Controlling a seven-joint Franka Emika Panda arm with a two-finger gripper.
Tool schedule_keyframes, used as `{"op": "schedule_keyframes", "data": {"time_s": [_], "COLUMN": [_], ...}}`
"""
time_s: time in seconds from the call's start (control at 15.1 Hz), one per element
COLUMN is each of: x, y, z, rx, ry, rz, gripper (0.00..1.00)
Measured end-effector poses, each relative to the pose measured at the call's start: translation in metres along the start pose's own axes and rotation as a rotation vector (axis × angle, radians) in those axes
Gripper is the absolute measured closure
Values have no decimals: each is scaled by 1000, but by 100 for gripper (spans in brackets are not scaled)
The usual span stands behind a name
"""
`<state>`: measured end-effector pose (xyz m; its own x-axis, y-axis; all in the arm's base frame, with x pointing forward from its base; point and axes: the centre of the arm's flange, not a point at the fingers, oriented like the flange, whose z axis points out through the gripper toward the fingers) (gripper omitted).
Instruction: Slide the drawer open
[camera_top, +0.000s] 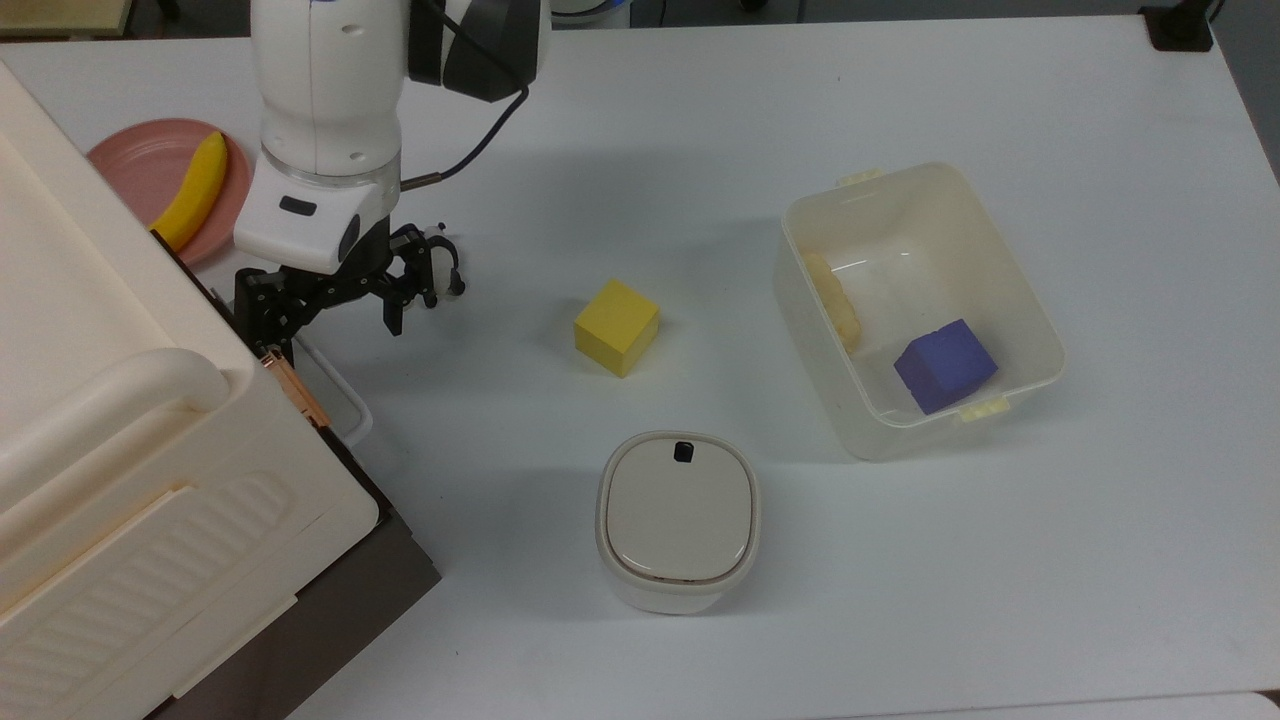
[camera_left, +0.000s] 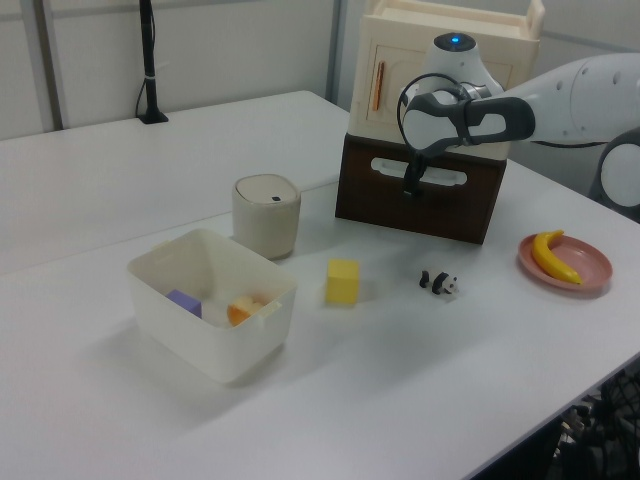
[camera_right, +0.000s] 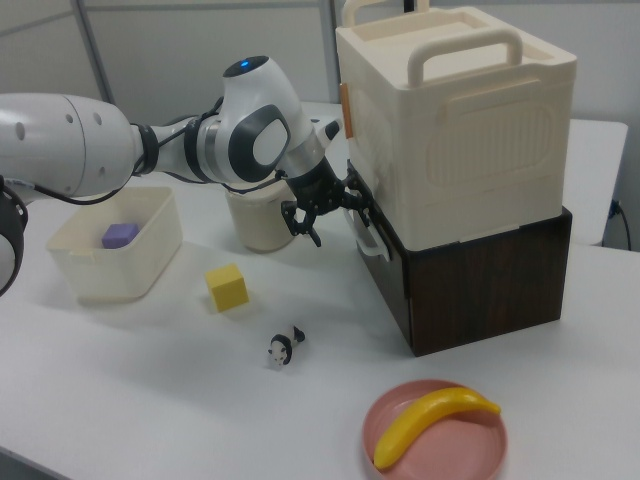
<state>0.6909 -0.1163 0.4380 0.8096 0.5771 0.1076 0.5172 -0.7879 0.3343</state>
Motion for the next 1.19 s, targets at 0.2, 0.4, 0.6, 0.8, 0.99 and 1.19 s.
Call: {"op": "schedule_keyframes", "data": {"time_s": [0.2, 0.4, 0.6, 0.8, 0.99, 1.19], "x": [0, 0, 1, 1, 2, 2], "y": [0, 0, 1, 1, 2, 2], "z": [0, -1, -1, -1, -3, -3], "rx": [0, -1, -2, -2, -5, -5], "ry": [0, 1, 3, 3, 5, 6], "rz": [0, 0, 1, 3, 6, 10], "gripper": [0, 4, 13, 19, 20, 26]}}
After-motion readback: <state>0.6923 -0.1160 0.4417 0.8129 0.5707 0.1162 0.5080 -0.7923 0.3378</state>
